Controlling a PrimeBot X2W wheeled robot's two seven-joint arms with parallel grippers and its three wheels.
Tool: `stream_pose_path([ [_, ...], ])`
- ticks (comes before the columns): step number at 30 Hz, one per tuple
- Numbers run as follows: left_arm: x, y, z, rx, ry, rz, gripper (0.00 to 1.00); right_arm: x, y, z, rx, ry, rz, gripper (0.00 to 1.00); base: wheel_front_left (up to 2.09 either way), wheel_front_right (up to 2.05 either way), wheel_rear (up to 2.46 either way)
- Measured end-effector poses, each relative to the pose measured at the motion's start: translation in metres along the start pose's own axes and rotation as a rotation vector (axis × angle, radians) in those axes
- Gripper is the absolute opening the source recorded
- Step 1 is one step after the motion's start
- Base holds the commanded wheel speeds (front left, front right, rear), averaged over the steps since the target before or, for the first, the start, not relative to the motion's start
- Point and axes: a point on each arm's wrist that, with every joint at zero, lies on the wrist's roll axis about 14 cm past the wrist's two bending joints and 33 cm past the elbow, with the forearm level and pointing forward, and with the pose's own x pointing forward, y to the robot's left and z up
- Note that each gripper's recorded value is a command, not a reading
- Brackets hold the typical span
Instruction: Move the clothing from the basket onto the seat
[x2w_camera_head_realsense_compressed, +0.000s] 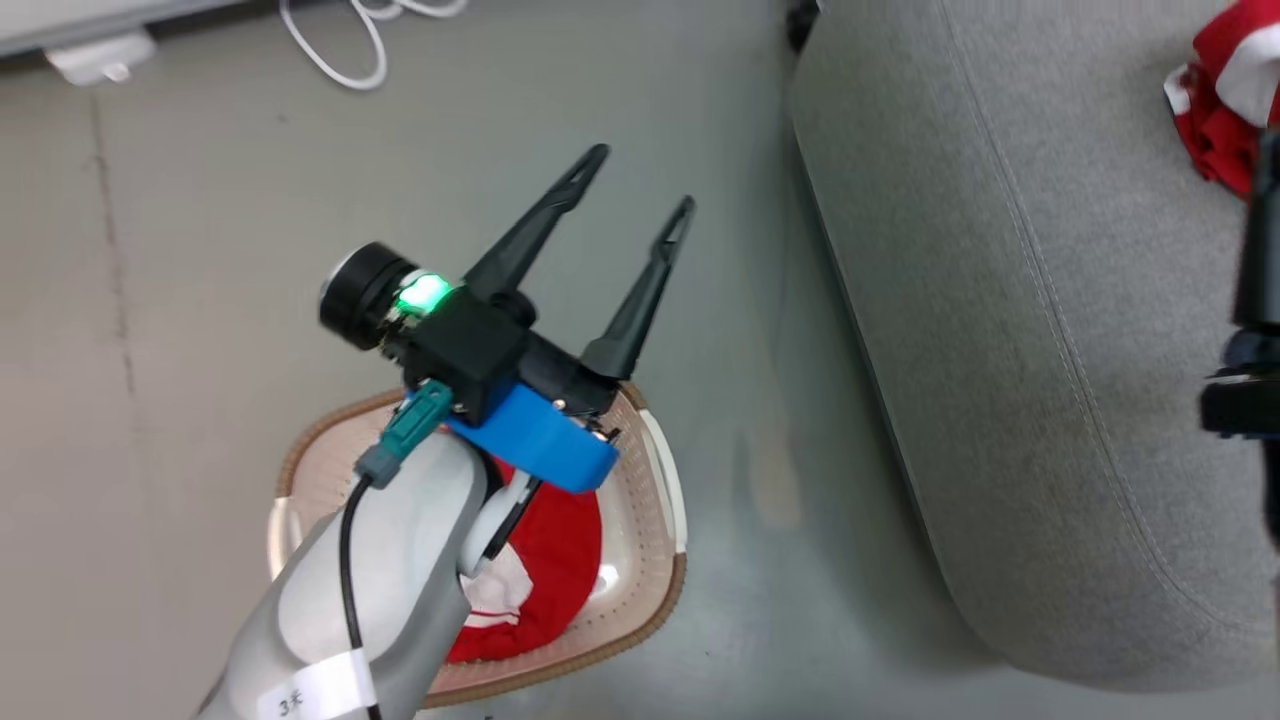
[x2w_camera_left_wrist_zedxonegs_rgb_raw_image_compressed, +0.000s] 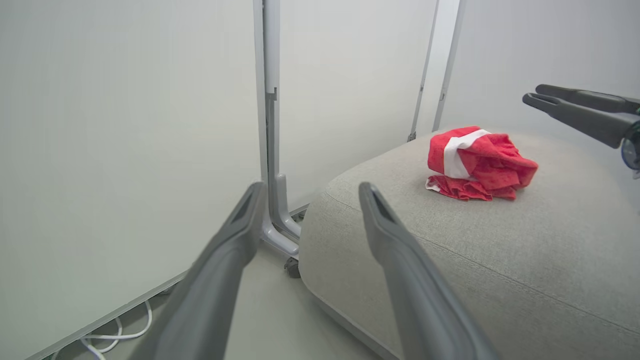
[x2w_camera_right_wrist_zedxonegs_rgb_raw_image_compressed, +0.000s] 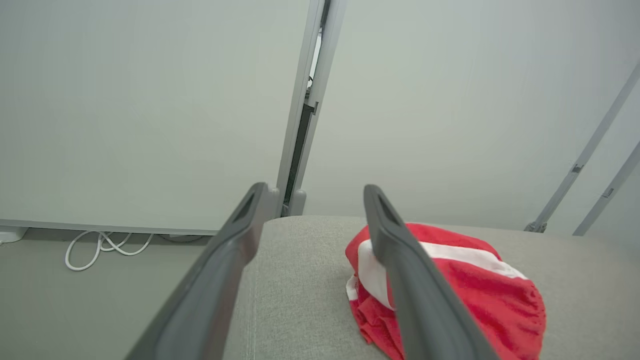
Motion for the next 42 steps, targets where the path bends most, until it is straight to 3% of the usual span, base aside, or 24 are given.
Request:
stream_pose_path([
  [8, -0.041, 0.03, 0.043, 0.066, -0.064, 0.189, 1.0, -0.001, 0.065, 0.034, 0.091, -0.081, 0.16, 1.0, 0.0, 0.0, 0.0],
  [16, -0.089, 0.051, 0.071, 0.113, -0.104, 0.365, 1.0, -0.015, 0.104, 0.055, 0.175, -0.117, 0.238, 1.0, 0.0, 0.0, 0.0],
  [29, -0.165, 0.067, 0.086, 0.131, -0.122, 0.582, 1.0, -0.054, 0.113, 0.052, 0.255, -0.074, 0.231, 1.0, 0.0, 0.0, 0.0],
  [42, -0.2, 0.058, 0.081, 0.118, -0.106, 0.646, 1.0, -0.085, 0.108, 0.035, 0.304, -0.01, 0.193, 1.0, 0.0, 0.0, 0.0],
])
